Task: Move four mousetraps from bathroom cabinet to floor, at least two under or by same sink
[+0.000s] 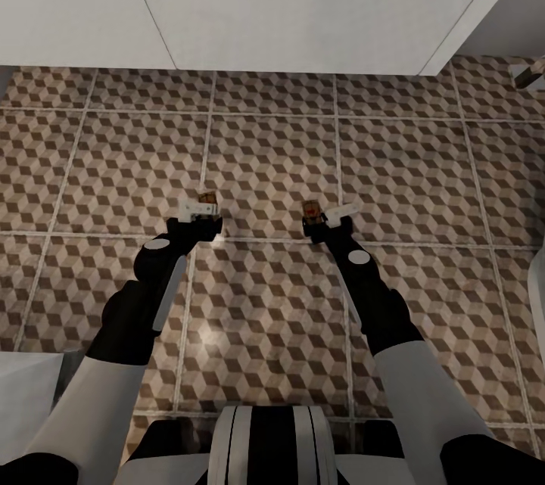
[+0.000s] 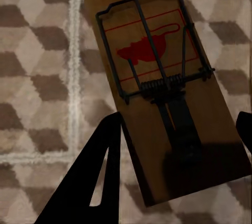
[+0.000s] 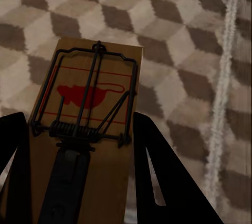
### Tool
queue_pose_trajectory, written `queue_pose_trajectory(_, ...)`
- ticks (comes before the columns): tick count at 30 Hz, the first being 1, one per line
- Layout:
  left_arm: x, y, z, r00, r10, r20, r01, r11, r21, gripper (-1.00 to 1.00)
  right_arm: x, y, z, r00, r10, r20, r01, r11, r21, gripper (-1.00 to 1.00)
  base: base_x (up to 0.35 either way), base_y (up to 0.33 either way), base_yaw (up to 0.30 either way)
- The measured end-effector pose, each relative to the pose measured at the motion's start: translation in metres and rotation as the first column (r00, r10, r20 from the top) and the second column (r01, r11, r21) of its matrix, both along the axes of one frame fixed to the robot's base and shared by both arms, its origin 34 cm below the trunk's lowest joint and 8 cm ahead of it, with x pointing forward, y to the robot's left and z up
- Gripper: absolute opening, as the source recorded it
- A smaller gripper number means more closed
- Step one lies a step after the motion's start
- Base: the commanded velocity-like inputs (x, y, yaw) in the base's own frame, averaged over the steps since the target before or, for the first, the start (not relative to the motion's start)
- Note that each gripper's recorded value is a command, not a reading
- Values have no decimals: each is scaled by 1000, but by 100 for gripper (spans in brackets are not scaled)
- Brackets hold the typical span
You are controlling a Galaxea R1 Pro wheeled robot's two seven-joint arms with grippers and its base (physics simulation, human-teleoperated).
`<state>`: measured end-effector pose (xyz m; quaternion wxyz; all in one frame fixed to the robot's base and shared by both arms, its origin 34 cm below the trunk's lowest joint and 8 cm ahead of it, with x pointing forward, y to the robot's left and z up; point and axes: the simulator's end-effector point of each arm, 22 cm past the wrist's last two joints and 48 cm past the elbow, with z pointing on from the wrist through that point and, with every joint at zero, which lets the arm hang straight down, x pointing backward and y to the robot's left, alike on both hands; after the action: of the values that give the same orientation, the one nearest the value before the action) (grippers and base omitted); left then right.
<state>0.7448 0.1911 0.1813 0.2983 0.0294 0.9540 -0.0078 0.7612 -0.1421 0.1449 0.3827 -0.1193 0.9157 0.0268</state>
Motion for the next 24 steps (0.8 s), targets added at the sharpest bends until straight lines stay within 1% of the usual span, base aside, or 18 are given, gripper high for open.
queue_pose_trajectory(5,-7,-4,-9,999,-2,-38,2,1000,-1,-100,2,-5,1,1000,-18,4,18,1000,-15,-100,0,0,0)
queue_pose_trajectory(8,-7,-5,-11,999,-2,-45,2,1000,-1,-100,9,-5,4,1000,-19,12,19,1000,-16,-100,0,0,0)
queue_pose_trajectory(12,-5,-8,-8,999,-2,-37,1,1000,-7,-100,16,-2,11,999,-12,30,12,1000,-11,-100,0,0,0)
queue_pose_trajectory(18,6,-8,8,1000,-1,6,2,1000,-13,-100,38,-3,44,994,-24,110,24,1000,-1,-100,0,0,0)
queue_pose_trajectory(24,10,-9,14,1000,-4,21,4,1000,-14,-100,41,-4,50,992,-27,122,27,1000,-1,-100,0,0,0)
